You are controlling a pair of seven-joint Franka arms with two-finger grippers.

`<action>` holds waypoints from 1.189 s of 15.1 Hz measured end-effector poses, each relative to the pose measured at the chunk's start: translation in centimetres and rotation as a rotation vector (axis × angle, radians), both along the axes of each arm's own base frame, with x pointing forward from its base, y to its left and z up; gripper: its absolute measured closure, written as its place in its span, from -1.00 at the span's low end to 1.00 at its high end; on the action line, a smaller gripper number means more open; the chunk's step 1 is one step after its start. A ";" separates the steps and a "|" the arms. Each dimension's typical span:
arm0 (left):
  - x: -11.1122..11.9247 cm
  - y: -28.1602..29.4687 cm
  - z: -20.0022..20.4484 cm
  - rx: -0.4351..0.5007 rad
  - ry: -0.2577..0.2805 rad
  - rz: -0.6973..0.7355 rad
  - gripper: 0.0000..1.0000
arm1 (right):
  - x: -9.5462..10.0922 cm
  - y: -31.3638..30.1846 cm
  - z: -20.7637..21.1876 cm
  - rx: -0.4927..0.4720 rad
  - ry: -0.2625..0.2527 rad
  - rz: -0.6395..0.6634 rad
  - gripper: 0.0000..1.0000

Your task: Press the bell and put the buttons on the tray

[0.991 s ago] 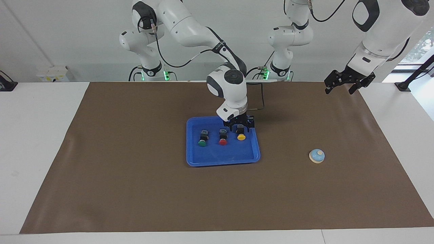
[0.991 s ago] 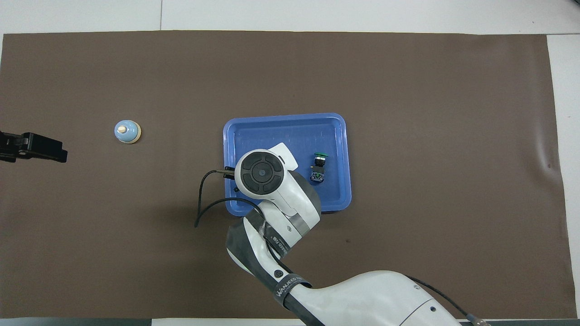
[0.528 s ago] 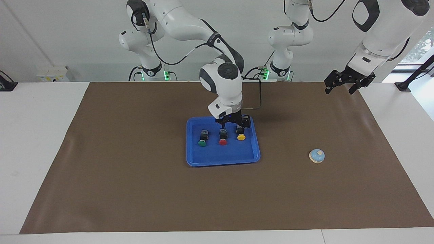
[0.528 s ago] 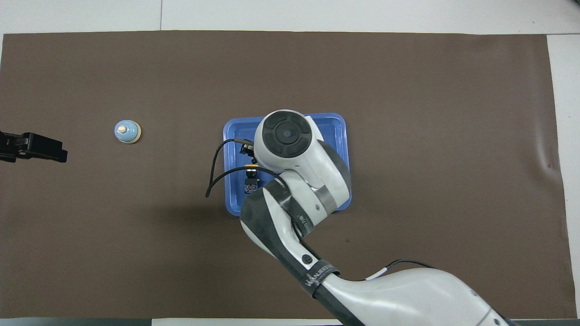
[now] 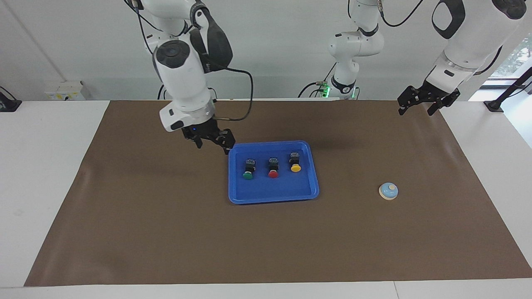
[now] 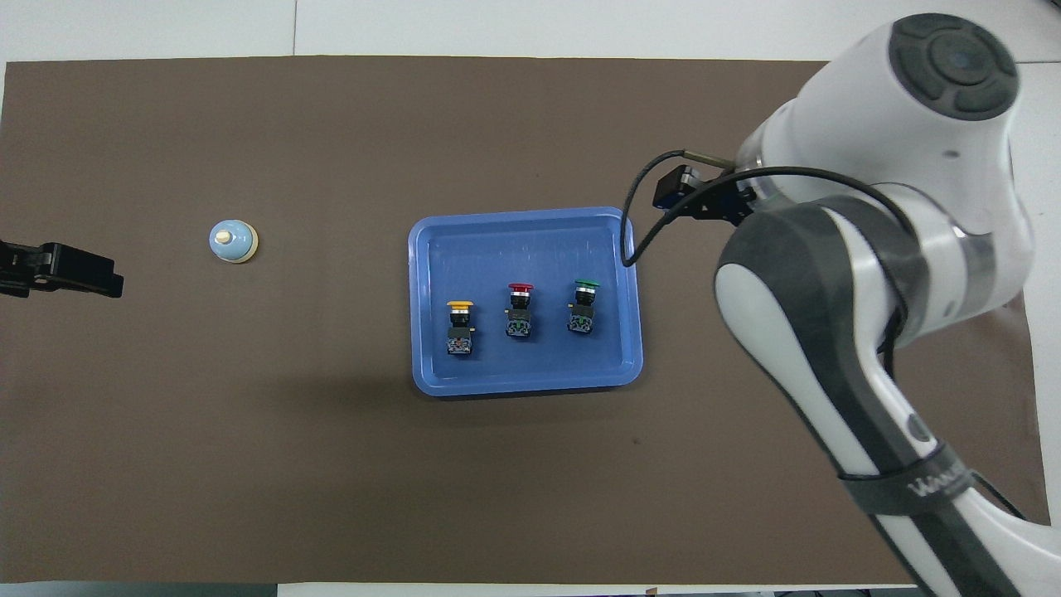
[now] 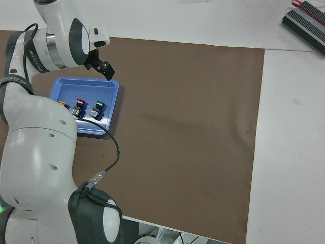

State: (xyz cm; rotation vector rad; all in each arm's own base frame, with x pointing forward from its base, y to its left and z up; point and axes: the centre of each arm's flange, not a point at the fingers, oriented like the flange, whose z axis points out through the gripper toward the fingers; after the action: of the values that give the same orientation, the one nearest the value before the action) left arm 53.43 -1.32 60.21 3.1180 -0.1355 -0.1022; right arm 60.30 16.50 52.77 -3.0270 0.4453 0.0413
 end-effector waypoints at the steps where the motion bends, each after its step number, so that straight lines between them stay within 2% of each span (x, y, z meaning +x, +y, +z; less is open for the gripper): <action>1: 0.0 0.0 0.0 0.000 0.000 0.000 -1.00 | 0.1 -2.5 0.5 -0.001 0.006 0.045 -1.00; 5: 0.0 0.0 0.0 0.000 0.000 0.000 -1.00 | -0.4 -10.7 2.7 0.002 0.020 0.174 -1.00; 10: 0.0 0.0 0.0 0.000 0.000 0.000 -1.00 | -4.1 -16.9 7.0 -0.007 0.058 0.258 -1.00; 12: 0.0 0.0 0.0 0.000 0.000 0.000 -1.00 | -5.7 -17.9 8.8 -0.065 0.066 0.293 -1.00; 15: 0.0 0.0 0.0 0.000 0.000 0.000 -1.00 | -7.8 -17.5 11.4 -0.095 0.061 0.310 -1.00; 18: 0.0 0.0 0.0 0.000 0.000 0.000 -1.00 | -8.4 -17.3 12.4 -0.100 0.039 0.311 -1.00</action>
State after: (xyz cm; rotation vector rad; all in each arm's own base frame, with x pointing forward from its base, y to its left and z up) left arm 53.43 -1.32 60.21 3.1180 -0.1355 -0.1022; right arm 51.87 -0.80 65.17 -3.1678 -0.0264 0.0997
